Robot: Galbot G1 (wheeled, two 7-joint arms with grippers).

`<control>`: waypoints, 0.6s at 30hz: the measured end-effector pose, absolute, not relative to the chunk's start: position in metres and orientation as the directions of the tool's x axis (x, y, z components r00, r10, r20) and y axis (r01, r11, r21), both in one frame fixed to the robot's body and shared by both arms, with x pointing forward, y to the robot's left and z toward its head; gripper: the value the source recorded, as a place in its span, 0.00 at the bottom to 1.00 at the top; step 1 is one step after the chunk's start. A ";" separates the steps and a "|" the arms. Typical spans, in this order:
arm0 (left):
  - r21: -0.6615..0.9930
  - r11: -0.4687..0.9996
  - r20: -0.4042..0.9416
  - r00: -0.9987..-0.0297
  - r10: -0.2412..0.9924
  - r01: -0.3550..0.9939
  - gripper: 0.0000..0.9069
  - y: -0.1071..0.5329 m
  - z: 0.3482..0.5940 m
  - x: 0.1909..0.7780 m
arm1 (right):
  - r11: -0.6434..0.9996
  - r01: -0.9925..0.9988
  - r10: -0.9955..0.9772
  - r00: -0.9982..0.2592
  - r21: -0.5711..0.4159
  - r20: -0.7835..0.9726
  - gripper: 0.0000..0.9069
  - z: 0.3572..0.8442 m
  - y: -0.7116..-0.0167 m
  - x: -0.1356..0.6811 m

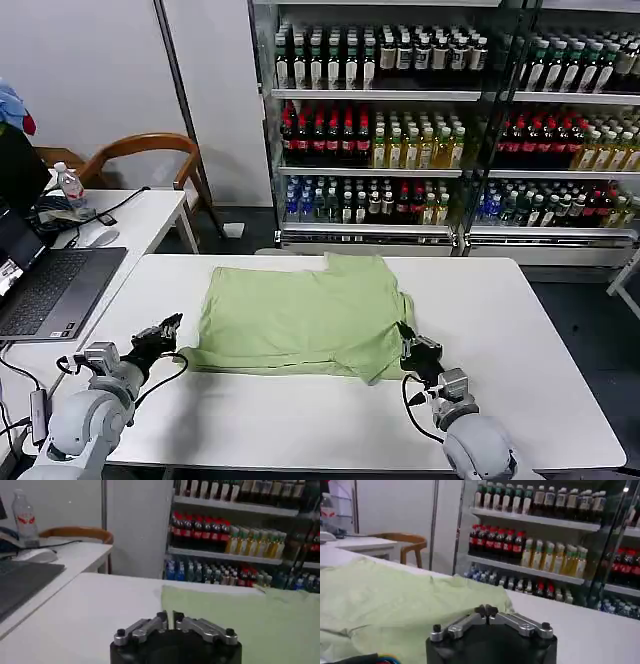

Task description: Fold and organize the clothes.

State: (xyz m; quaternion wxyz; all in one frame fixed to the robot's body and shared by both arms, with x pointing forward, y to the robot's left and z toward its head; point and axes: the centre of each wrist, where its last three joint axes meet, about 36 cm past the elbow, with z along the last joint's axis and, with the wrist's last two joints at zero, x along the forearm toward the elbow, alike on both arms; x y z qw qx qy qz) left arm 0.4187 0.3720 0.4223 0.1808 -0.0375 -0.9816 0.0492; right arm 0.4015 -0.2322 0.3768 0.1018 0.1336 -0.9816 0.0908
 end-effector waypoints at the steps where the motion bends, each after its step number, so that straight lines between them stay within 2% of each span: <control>1: -0.110 0.992 0.346 -0.934 0.092 0.057 1.00 0.372 0.423 0.418 | 0.948 -0.282 -0.245 -0.943 -0.150 0.223 0.00 0.376 -0.231 0.403; 18: -0.093 0.993 0.286 -0.954 0.090 0.066 1.00 0.372 0.434 0.398 | 0.956 -0.251 -0.216 -0.952 -0.150 0.217 0.00 0.371 -0.230 0.431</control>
